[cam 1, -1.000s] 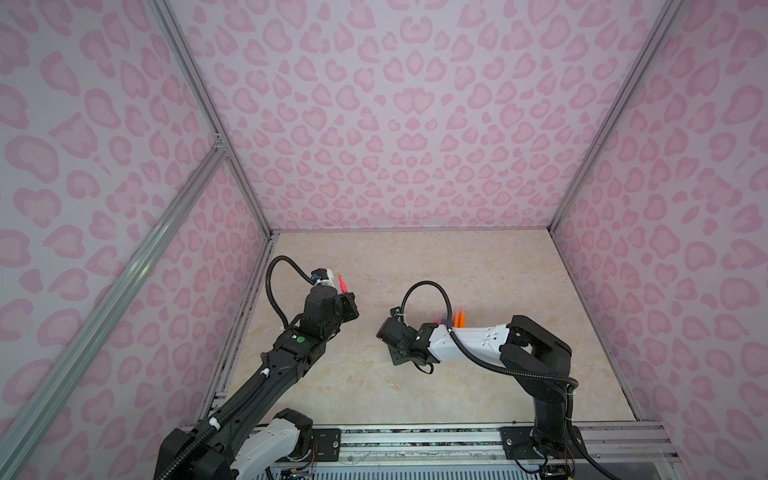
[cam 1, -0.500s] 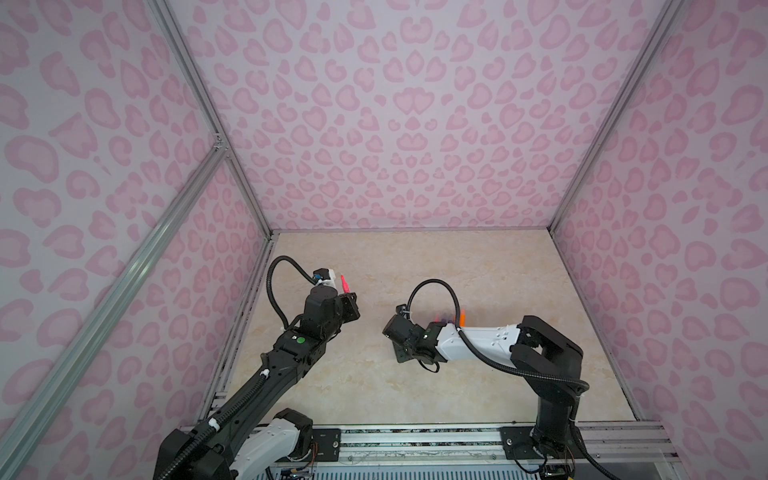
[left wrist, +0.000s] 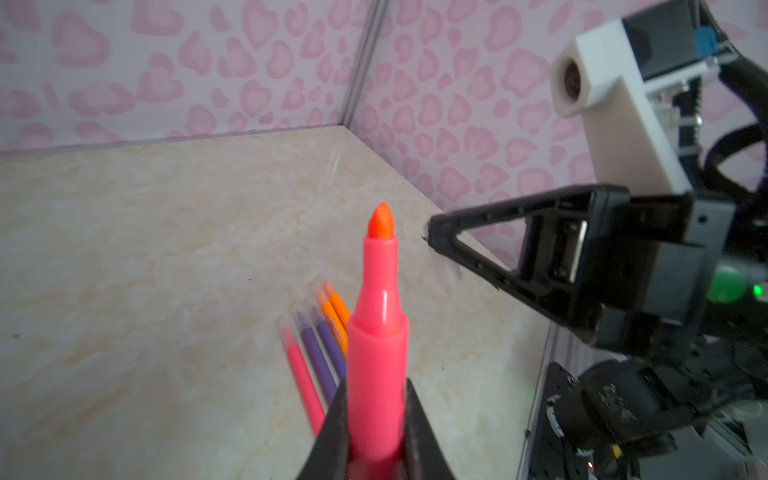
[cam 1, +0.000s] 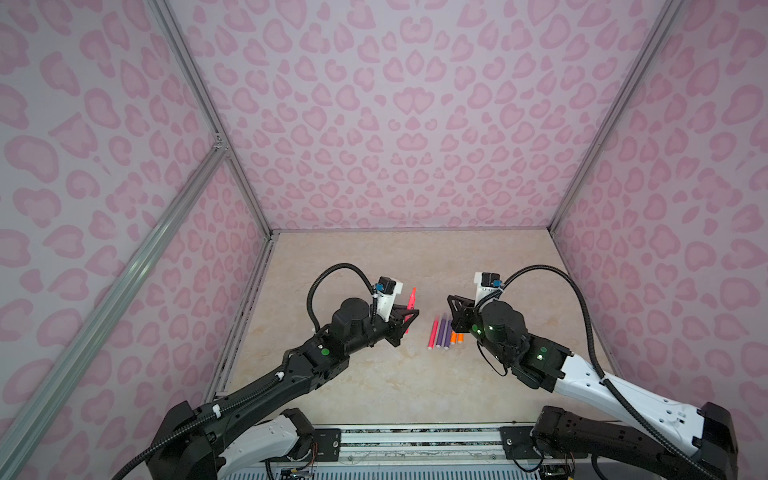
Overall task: Insert the pens into the pen caps
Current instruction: 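Lift the clear cap over the pink marker tip held by the left gripper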
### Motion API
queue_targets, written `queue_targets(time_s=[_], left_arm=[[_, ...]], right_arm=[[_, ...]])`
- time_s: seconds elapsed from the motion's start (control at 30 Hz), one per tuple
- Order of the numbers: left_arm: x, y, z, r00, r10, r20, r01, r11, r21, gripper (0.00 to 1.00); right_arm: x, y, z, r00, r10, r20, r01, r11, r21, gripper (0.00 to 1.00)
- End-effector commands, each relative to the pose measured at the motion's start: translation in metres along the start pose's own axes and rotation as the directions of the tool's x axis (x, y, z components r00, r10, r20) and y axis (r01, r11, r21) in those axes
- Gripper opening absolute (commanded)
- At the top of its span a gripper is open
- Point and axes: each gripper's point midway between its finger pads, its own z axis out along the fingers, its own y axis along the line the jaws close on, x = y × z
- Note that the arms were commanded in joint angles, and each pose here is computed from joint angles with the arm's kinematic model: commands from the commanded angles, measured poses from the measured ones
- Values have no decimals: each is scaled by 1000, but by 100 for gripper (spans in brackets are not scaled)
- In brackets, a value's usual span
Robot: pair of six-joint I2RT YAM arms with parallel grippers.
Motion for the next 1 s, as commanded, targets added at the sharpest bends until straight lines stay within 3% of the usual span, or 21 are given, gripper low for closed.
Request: queue_targets(time_s=[0.0, 0.23, 0.47, 0.97], left_arm=[[-6, -42, 8, 989, 148, 17, -149, 976, 158, 3], [8, -53, 23, 983, 176, -49, -164, 969, 183, 3], [8, -46, 28, 986, 152, -61, -142, 980, 143, 3], [8, -34, 32, 989, 134, -68, -129, 989, 75, 3]], right_arm=[[-32, 14, -14, 991, 62, 118, -53, 995, -83, 0], [-45, 33, -25, 980, 121, 158, -85, 972, -218, 0], [-45, 56, -27, 986, 120, 118, -79, 948, -308, 0], [-34, 63, -20, 990, 107, 96, -73, 949, -307, 0]])
